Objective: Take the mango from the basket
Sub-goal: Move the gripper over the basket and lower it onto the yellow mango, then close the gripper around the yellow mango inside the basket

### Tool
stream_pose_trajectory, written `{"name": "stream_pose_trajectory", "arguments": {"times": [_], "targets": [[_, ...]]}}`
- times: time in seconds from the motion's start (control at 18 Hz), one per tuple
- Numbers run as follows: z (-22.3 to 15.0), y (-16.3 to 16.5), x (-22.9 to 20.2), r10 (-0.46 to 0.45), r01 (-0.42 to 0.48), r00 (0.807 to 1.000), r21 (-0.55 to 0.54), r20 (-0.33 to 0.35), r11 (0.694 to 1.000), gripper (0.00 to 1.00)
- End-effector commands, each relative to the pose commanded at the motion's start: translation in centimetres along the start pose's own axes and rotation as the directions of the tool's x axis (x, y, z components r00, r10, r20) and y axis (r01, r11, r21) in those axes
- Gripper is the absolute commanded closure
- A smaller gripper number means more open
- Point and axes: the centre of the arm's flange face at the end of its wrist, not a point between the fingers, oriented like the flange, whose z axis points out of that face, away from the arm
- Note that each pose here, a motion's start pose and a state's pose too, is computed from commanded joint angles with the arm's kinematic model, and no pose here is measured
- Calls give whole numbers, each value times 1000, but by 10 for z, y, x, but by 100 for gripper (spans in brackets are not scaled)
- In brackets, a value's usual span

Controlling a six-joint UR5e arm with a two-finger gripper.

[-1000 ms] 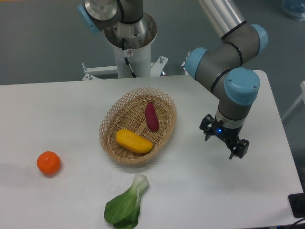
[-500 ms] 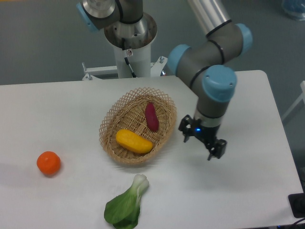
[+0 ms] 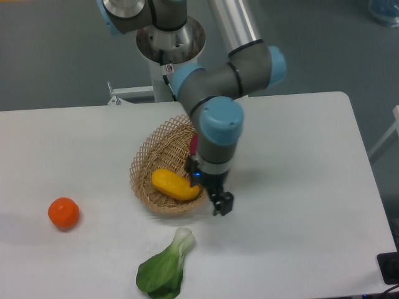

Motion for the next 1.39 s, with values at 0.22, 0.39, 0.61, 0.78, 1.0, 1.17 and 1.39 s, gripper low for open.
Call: {"name": "stream_pose_trajectory", "arguments": {"times": [0.22, 0.39, 0.61, 0.78, 1.0, 1.17, 1.39], "targets": [[15, -2, 30, 95, -95, 994, -1, -49, 995, 0], [24, -12, 41, 137, -137, 988, -1, -67, 991, 0], [27, -18, 45, 167, -167, 984, 0, -55, 986, 0], [35, -15, 54, 214, -214, 974, 1, -76, 977, 0], [37, -15, 54, 236, -236, 969, 1, -72, 972, 0], [40, -15, 55, 250, -251, 965, -2, -77, 968, 0], [48, -15, 55, 253, -254, 964, -1, -87, 967, 0]]}}
